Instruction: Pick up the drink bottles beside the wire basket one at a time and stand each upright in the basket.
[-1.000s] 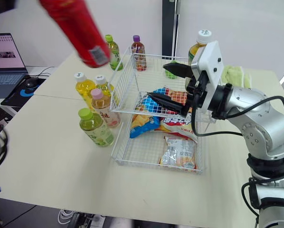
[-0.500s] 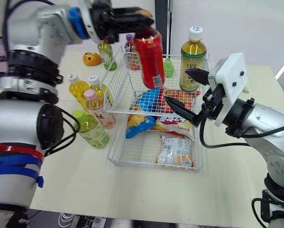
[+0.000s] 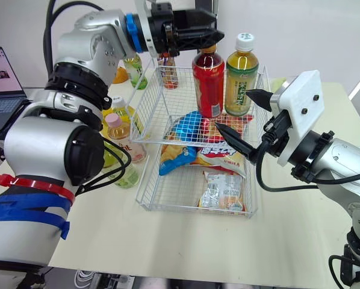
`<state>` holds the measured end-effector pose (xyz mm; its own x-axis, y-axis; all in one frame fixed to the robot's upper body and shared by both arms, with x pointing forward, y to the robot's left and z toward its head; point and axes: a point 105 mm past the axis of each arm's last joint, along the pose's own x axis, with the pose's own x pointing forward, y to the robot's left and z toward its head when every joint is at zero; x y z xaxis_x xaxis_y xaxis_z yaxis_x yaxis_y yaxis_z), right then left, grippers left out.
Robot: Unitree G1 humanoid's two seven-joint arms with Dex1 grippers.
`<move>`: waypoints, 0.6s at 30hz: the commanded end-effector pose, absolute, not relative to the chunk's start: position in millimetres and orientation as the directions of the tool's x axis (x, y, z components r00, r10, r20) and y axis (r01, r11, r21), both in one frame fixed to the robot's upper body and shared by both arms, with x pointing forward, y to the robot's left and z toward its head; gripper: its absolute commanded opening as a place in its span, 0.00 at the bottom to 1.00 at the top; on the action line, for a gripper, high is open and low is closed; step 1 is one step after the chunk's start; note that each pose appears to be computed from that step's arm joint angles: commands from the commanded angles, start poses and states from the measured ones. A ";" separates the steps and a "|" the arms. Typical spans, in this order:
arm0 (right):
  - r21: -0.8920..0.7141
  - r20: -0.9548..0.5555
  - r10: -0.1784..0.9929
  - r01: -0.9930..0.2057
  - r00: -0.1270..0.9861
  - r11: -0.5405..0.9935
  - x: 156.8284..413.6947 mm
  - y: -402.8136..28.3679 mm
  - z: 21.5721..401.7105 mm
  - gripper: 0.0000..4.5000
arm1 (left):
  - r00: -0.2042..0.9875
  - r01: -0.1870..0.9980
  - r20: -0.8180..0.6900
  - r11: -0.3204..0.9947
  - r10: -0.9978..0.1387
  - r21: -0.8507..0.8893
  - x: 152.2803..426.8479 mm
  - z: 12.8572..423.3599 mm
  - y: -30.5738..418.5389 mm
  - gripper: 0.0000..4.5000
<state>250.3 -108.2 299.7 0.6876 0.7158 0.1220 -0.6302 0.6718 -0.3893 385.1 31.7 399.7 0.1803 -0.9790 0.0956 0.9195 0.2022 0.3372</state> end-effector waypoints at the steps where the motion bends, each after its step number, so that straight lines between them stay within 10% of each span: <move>1: -0.410 0.155 0.725 -0.624 0.671 0.665 244.2 -106.7 307.4 1.00 | 0.175 0.900 0.134 0.213 -0.975 0.379 378.4 418.8 38.2 0.95; 12: -0.382 0.091 0.884 -0.804 0.459 0.457 250.2 -80.6 305.5 1.00 | 0.515 0.727 0.276 0.584 -0.812 0.361 377.8 422.0 181.6 1.00; 18: -0.375 0.070 0.960 -0.884 0.273 0.279 259.2 -60.1 307.4 1.00 | 0.807 0.415 0.307 0.854 -0.505 0.313 317.2 372.0 292.3 1.00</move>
<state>263.1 -66.7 299.5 0.3398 0.9391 0.0515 -0.8798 0.3367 -0.3355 350.4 281.2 347.4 0.7974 -0.5640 0.2145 0.5130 0.8208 0.2513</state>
